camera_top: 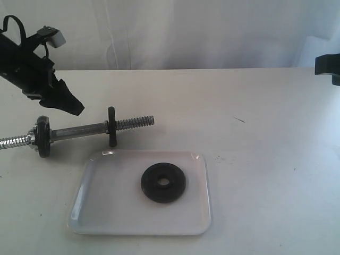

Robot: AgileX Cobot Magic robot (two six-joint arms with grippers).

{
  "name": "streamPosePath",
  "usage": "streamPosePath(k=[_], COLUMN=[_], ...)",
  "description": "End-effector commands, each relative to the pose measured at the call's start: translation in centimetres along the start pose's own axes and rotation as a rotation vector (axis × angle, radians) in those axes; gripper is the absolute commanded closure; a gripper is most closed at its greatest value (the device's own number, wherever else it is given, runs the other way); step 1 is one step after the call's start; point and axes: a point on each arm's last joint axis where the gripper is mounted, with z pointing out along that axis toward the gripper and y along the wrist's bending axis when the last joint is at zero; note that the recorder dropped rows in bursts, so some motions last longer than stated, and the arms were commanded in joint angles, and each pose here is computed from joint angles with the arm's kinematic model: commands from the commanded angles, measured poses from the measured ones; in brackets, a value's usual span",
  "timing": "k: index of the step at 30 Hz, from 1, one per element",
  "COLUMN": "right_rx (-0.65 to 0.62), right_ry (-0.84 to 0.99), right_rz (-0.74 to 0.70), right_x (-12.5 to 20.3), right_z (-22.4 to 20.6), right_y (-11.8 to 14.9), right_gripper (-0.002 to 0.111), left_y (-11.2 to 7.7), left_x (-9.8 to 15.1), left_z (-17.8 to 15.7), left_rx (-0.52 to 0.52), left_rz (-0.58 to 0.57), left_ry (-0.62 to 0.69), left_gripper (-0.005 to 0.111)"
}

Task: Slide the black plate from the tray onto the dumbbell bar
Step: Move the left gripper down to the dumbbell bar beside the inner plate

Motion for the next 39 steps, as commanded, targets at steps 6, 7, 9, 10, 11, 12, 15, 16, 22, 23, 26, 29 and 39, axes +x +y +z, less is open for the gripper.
streamPosePath(k=[6,7,9,10,11,12,15,16,22,23,26,29,39], right_rx=[-0.001,-0.001,-0.001,-0.001,-0.001,-0.001,-0.001,-0.001,-0.001,-0.001,-0.001,-0.001,-0.001], right_ry=[-0.008,-0.008,-0.008,-0.008,-0.008,-0.008,-0.009,-0.009,-0.01,-0.01,-0.01,-0.01,-0.01], right_rz=[-0.007,-0.007,-0.007,-0.007,-0.007,-0.007,-0.007,-0.007,-0.007,-0.007,-0.007,-0.007,-0.007], right_x=[0.0,0.0,0.0,0.0,0.0,0.0,-0.1,-0.1,-0.1,-0.1,-0.1,-0.1,-0.1], right_z=[0.1,0.1,0.1,0.1,0.1,0.1,0.1,0.1,0.1,0.1,0.1,0.1,0.1], right_y=[0.0,0.0,0.0,0.0,0.0,0.0,0.0,0.0,0.0,0.0,0.0,0.0,0.0], right_gripper=[0.108,0.108,0.108,0.108,0.108,0.108,0.108,0.108,0.108,0.108,0.108,0.108,0.108], left_y=[-0.3,-0.2,0.0,0.3,0.5,0.7,0.9,1.1,1.1,1.2,1.5,1.6,1.4], left_x=[-0.3,-0.3,-0.2,-0.2,-0.2,-0.3,-0.8,-0.9,-1.0,-1.1,-0.9,-0.6,-1.2], left_z=[3.4,3.8,4.7,5.1,5.6,5.7,6.5,6.7,8.5,8.7,9.3,9.8,10.3], left_rx=[-0.151,-0.148,-0.153,-0.168,-0.179,-0.189,-0.182,-0.179,-0.116,-0.115,-0.112,-0.09,-0.057], left_rz=[0.054,0.073,0.091,0.098,0.1,0.102,0.128,0.13,0.208,0.215,0.235,0.279,0.382], left_ry=[0.166,0.172,0.182,0.178,0.172,0.166,0.168,0.171,0.211,0.211,0.216,0.231,0.147], left_gripper=[0.038,0.038,0.038,0.038,0.038,0.038,0.038,0.038,0.038,0.038,0.038,0.038,0.038])
